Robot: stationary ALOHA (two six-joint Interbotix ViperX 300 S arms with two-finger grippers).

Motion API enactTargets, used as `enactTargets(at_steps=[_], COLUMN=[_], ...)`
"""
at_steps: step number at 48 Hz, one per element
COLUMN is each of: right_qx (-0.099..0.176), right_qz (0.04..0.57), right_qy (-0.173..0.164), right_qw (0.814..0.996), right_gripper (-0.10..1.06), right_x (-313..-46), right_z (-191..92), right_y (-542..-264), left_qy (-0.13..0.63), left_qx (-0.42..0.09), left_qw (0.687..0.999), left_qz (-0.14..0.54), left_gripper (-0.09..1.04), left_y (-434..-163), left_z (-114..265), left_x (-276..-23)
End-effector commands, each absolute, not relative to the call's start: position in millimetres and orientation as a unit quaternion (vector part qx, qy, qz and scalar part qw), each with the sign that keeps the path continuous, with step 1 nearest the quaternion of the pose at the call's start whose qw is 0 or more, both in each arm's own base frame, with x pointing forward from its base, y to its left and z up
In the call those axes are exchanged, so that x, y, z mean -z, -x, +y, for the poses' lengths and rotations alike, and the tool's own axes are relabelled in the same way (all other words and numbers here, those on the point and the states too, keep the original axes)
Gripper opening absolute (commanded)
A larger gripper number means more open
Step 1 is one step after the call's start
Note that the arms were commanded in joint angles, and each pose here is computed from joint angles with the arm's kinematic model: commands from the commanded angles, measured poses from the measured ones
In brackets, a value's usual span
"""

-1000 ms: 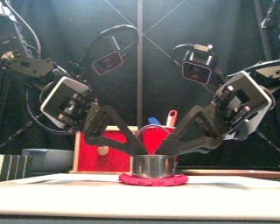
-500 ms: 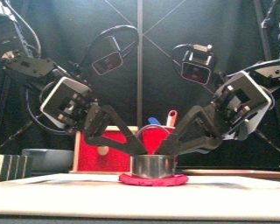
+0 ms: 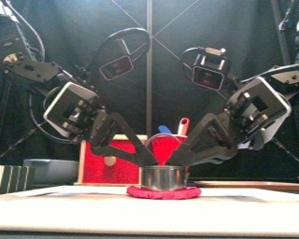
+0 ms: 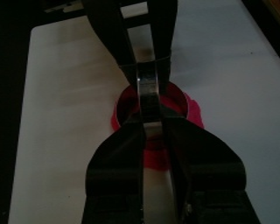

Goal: Get the cutter from the drawer then cut the dough then place the extra dough in the bowl
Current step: Cut the dough

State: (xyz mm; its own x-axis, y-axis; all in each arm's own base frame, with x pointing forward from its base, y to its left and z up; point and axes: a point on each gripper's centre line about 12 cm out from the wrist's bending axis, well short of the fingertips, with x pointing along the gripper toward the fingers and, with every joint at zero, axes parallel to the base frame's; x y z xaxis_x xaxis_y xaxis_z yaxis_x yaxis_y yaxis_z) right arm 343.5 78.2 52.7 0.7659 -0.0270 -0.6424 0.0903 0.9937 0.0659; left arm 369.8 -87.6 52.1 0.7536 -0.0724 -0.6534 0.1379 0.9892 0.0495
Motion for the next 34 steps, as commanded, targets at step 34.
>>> enactTargets(at_steps=[34], right_qx=[0.029], right_qz=[0.419], right_qy=[-0.051], right_qw=[0.906], right_gripper=[0.43], right_x=[-17], right_z=[81], right_y=[-331], left_qy=[-0.063], left_qx=[0.082], left_qw=[0.899], left_qz=[0.425], left_gripper=[0.55], left_y=[-352], left_z=[-100], left_x=[-14])
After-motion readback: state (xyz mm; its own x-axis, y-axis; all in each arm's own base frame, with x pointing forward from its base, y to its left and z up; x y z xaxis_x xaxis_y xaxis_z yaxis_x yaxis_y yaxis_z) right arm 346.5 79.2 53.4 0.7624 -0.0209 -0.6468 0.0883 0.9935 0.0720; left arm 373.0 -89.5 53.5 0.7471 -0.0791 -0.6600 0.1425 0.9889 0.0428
